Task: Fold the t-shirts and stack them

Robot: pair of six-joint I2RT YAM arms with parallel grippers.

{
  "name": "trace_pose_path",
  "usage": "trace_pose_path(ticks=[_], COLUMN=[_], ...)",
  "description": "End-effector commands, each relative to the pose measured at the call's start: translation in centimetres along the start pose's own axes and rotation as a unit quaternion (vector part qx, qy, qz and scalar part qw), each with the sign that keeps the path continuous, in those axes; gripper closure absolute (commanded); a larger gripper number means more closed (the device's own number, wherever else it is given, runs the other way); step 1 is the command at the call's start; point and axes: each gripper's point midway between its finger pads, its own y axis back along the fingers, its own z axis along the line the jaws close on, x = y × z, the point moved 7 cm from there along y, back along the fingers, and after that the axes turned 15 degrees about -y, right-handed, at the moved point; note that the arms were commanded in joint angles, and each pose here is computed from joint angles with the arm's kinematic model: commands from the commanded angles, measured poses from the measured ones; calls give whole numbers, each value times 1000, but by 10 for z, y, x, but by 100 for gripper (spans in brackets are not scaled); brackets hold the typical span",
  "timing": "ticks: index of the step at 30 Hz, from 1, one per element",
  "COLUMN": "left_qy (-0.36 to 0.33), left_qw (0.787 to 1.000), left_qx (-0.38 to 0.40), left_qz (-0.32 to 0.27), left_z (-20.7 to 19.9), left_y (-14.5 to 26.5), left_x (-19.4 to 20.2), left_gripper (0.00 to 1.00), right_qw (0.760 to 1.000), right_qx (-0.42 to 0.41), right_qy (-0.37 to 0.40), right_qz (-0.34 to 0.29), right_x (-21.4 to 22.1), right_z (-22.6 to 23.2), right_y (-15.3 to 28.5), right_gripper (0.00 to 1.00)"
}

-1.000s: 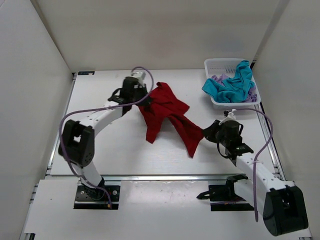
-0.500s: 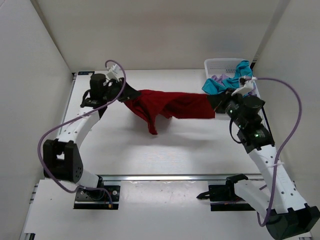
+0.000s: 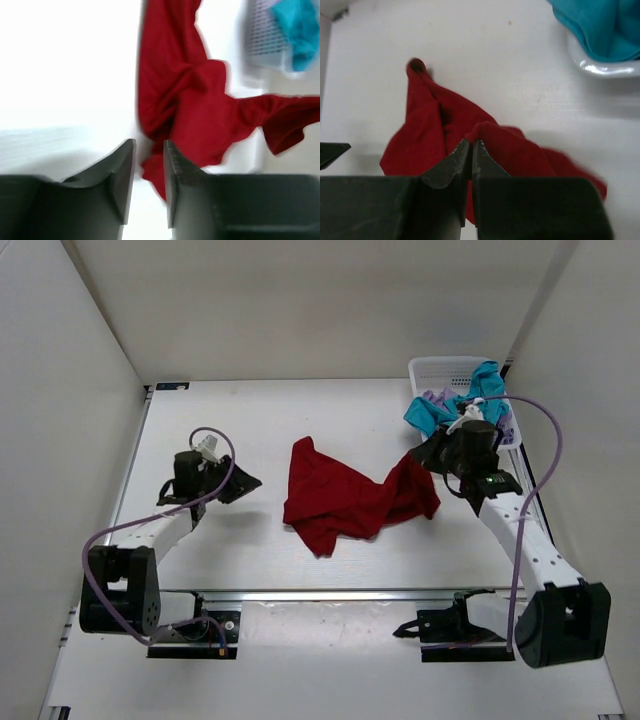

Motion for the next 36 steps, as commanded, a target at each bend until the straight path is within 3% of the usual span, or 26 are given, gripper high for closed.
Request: trace_pose_path(ticks=[1,4,7,13,17,21,29,32,36], left_qy=[-99,-251,-333,-437,-440,-413,-384,-393,-404], left_qw=[992,963,937,891,892,907,920,914,905], left_qx=[-55,-70,-70,-119,-94,-82,-61,-76,-114], left_qz=[-52,-75,-83,13,34,22,39,57,76], left_z=[-35,-95,-133,-134,-146,-161,-176,-174,-165], left_y=[-6,-16,-27,-76,-107,-126,-137,-145,-156], left_x=[-14,-6,1,23,34,31,52,62,74], left_gripper=[51,38,32,15,15,24,30,34,33], right_qw=[1000,1000,1000,1000,999,998,994,994,995], right_qx=[-19,-4,-15,-22,-25,-19,-10,-5,-25], right_qy=[21,21,14,-13,-19,-23,-28,-31,-30], right_qz=[-8,1,-12,3,31,64,104,106,92], right_x=[-7,2,7,24,52,89,134,136,130], right_z=[9,5,8,-12,-22,-40,-62,-68,-65], right_y=[-9,-18,-13,-6,-3,6,17,18,21], right_gripper=[100,100,100,100,100,100,100,100,100])
